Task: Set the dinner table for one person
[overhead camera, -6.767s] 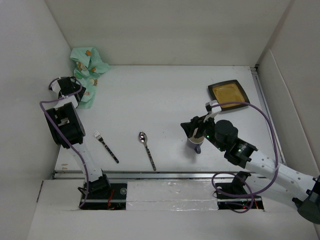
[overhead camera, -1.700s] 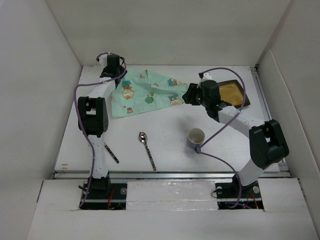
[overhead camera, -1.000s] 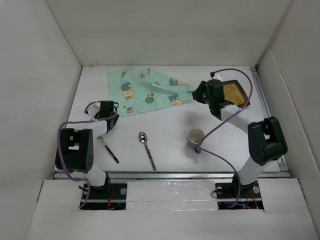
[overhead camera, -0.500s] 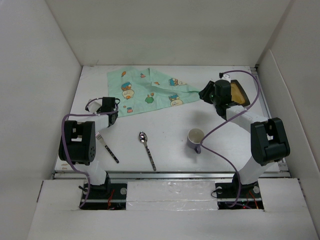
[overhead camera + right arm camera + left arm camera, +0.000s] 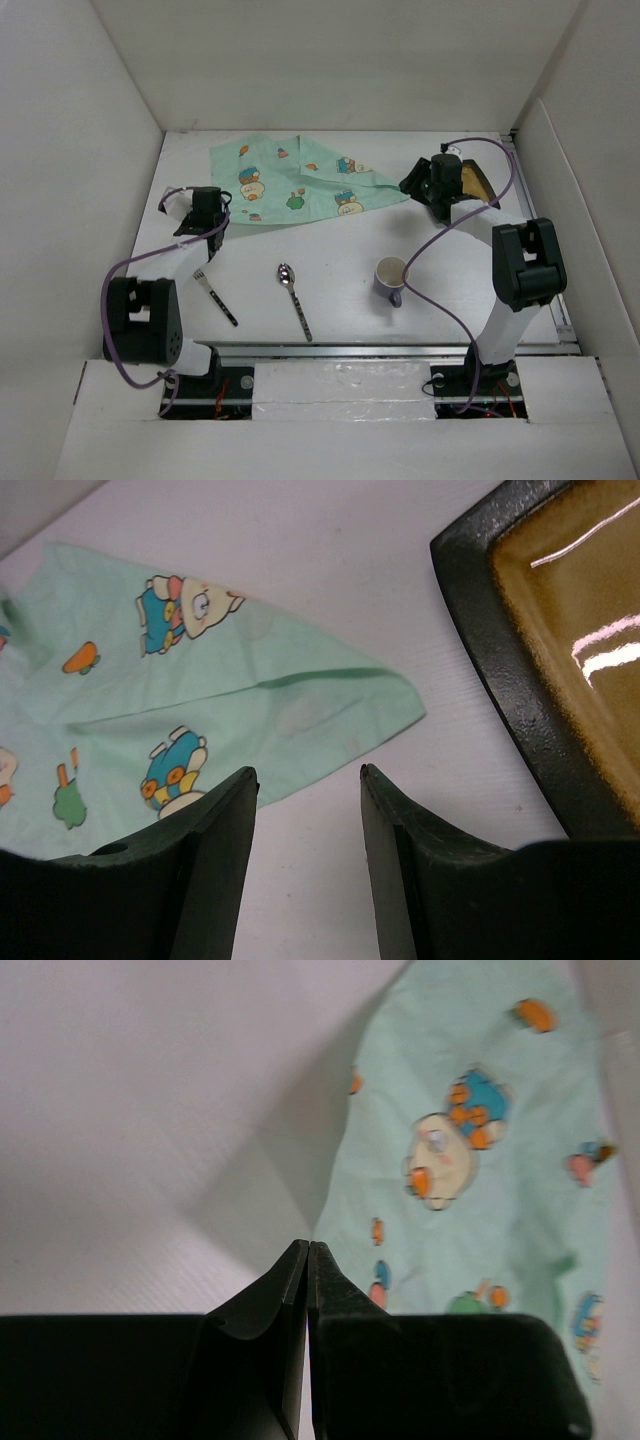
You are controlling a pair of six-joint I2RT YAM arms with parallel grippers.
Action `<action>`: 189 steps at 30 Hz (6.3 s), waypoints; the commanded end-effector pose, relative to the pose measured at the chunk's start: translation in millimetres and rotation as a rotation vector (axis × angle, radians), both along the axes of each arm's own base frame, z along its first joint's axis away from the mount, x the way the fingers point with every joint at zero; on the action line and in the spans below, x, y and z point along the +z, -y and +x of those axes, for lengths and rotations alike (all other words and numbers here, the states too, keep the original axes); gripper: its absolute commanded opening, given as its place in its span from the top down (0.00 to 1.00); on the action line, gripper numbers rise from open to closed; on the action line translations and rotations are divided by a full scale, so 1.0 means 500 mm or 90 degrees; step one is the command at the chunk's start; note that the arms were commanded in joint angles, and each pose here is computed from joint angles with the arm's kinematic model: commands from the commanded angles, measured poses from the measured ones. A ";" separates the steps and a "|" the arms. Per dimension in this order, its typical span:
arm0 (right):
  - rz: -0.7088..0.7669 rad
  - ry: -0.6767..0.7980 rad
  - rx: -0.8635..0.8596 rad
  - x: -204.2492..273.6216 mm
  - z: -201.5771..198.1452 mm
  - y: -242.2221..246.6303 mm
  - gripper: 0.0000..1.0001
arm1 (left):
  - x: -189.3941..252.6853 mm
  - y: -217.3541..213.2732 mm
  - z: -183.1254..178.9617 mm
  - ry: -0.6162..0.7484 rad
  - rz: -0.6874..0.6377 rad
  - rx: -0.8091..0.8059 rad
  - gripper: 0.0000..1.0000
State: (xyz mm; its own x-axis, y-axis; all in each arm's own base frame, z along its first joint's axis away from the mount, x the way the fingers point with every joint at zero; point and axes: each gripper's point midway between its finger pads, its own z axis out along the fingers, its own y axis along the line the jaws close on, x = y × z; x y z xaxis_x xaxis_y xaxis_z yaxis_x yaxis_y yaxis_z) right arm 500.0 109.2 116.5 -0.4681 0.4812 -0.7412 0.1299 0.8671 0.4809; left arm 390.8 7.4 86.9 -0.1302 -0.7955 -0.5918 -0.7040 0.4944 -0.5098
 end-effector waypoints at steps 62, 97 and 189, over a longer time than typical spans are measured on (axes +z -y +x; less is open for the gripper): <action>-0.121 0.000 -0.147 0.247 -0.088 -0.042 1.00 | 0.369 0.042 0.014 0.431 -0.058 -0.082 1.00; -0.051 0.257 -0.042 0.619 -0.003 0.071 1.00 | 0.705 0.043 0.169 0.488 0.063 -0.135 1.00; 0.115 0.015 -0.160 0.047 -0.179 0.242 0.42 | 0.255 0.098 -0.111 0.393 -0.083 -0.236 0.51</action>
